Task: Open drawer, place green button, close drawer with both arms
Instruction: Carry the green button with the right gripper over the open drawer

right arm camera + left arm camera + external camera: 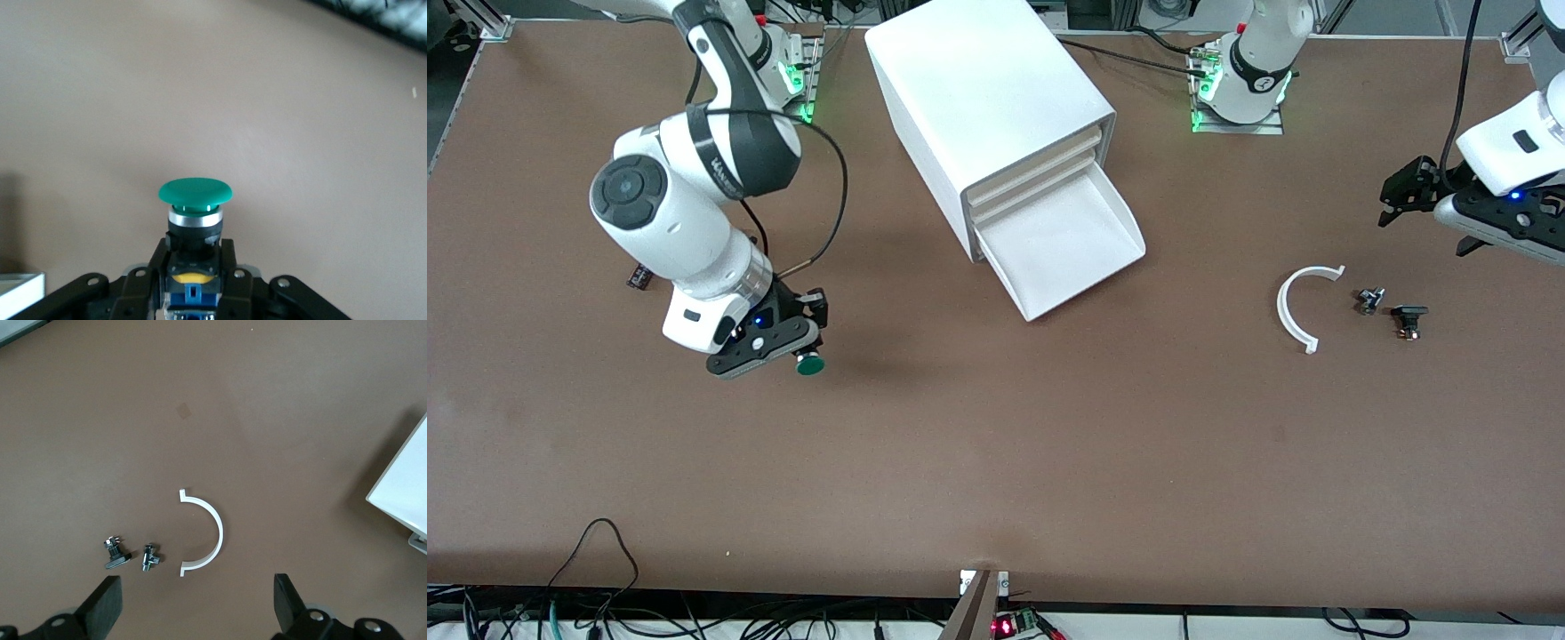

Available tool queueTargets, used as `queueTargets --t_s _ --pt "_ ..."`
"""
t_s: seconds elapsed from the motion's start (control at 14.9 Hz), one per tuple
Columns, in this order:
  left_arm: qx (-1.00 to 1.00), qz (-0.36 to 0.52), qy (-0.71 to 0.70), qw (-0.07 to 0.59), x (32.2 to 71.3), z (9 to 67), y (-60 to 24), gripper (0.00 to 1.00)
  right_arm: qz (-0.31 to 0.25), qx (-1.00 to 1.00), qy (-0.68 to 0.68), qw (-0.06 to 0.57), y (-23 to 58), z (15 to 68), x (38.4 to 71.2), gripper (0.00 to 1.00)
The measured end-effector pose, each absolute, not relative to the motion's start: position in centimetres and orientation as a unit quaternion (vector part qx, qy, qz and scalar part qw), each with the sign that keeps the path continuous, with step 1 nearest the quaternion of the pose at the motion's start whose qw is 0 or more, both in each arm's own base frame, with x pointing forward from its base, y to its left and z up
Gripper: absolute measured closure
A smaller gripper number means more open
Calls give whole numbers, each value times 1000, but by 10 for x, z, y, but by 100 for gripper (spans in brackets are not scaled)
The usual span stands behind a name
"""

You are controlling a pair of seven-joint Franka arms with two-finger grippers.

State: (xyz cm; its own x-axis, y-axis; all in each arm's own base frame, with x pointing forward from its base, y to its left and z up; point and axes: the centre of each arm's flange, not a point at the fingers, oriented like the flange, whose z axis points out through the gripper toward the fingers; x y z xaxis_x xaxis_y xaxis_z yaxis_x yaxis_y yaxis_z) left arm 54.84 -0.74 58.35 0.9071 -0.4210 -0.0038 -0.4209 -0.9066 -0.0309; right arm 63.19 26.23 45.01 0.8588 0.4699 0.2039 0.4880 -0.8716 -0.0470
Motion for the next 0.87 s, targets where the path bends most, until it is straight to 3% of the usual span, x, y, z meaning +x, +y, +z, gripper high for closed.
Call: queueTargets --t_s 0.33,0.87 --pt "-976 1 217 18 549 581 -8 0 -127 -892 -429 65 355 473 611 67" --pt "-977 5 211 17 551 577 -1 0 -133 -730 -666 73 483 424 571 67"
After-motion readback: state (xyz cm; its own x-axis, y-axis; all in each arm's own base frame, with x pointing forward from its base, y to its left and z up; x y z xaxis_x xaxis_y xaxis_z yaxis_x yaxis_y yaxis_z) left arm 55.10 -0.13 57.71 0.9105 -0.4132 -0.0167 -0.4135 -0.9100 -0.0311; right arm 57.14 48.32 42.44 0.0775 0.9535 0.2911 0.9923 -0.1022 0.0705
